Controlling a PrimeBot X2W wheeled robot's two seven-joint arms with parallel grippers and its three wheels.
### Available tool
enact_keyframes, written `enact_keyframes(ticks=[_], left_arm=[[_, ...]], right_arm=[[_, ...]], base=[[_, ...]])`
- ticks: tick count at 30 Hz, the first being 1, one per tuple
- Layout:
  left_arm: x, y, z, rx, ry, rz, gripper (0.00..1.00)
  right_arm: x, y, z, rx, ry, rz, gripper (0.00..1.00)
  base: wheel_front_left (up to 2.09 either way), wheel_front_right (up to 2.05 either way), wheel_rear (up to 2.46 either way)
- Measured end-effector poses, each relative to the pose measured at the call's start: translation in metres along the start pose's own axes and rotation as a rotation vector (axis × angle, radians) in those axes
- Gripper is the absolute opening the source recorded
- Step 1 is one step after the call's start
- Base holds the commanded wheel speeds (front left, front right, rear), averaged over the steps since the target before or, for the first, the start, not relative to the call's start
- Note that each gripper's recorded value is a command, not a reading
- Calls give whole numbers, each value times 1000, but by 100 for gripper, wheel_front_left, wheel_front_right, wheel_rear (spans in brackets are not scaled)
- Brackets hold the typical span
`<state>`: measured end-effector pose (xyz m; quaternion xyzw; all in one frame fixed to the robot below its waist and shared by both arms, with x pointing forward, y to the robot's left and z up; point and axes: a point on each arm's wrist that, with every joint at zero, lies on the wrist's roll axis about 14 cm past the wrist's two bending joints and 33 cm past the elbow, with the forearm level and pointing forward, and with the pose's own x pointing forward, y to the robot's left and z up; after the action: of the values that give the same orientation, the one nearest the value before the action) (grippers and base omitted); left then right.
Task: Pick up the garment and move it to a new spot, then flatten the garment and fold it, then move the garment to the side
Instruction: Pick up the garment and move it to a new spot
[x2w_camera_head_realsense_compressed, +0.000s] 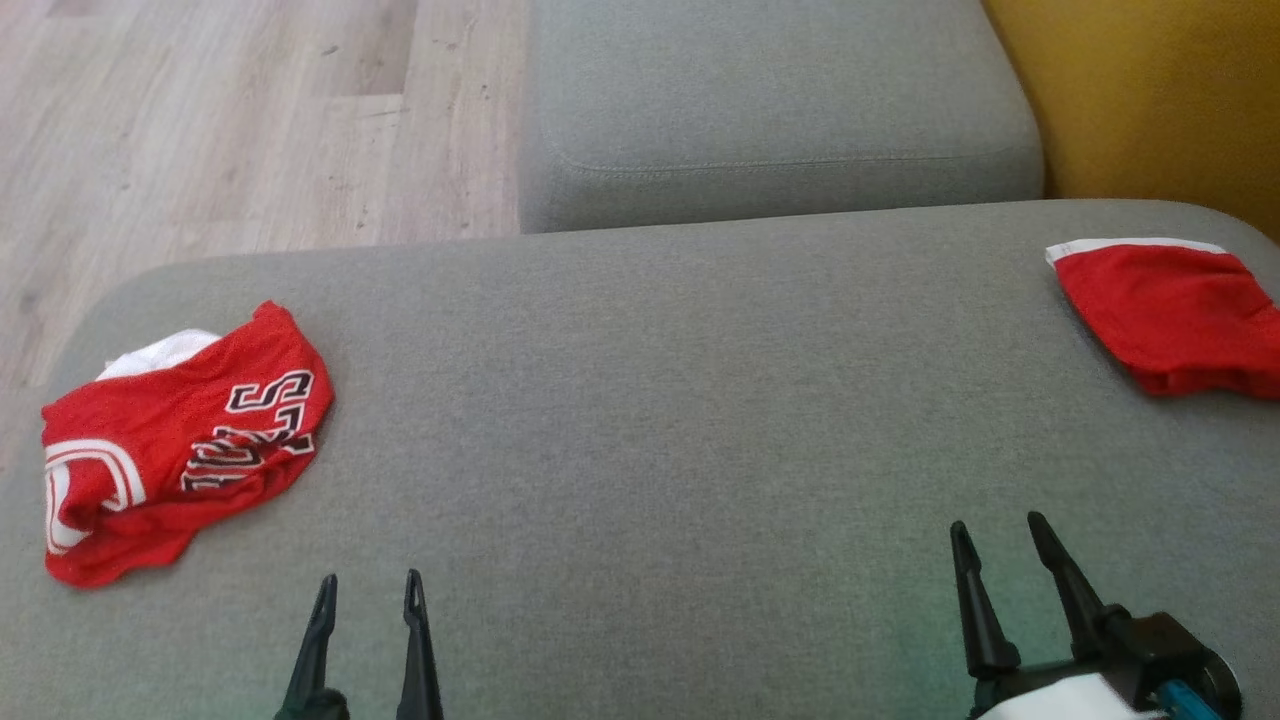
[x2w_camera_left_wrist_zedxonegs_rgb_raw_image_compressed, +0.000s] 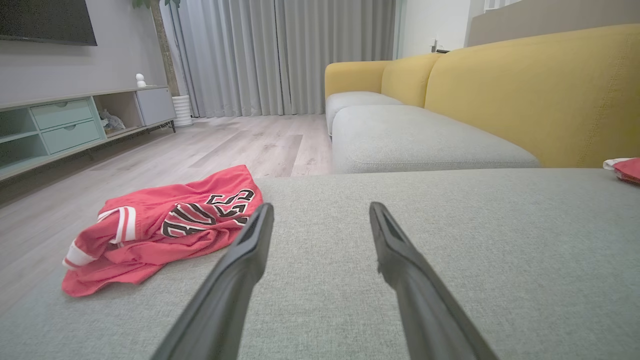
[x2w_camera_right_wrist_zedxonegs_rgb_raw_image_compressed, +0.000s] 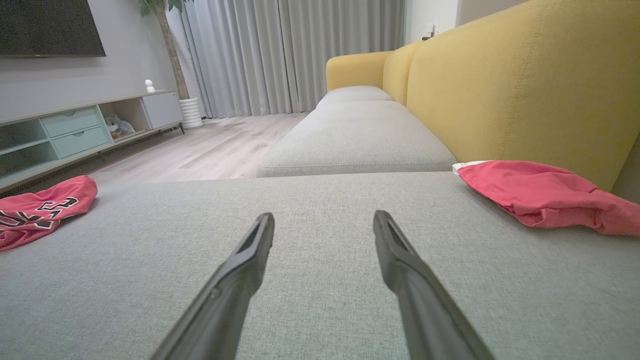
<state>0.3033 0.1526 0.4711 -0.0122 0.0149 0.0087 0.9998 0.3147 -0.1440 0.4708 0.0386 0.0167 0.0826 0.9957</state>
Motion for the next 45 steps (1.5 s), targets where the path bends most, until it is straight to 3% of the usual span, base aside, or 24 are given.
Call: enact_keyframes(ticks=[10, 24, 29, 35, 38, 42, 45], left_arm=[[-7, 21, 4, -1, -15, 79, 100], [-69, 107, 2, 16, -8, 425, 100], [-74, 132, 11, 53, -19, 516, 100], [-22, 164, 62, 114, -145, 557, 100], [25, 169, 86, 169, -194, 497, 100], [88, 187, 76, 219, -107, 449, 100], [133, 204, 51, 195, 73, 444, 100]], right_arm=[[19, 26, -4, 9, 21, 94, 100], [67, 124, -9, 24, 47, 416, 100], [73, 134, -21, 25, 83, 449, 100], [98, 129, -37, -19, 103, 461, 100], [123, 119, -40, -64, 83, 472, 100], [147, 103, -54, -112, 86, 481, 100], [160, 88, -69, -139, 102, 472, 100]], base=[[0, 0, 0], [0, 0, 0], [0, 0, 0], [0, 0, 0], [0, 0, 0], [0, 0, 0], [0, 0, 0]])
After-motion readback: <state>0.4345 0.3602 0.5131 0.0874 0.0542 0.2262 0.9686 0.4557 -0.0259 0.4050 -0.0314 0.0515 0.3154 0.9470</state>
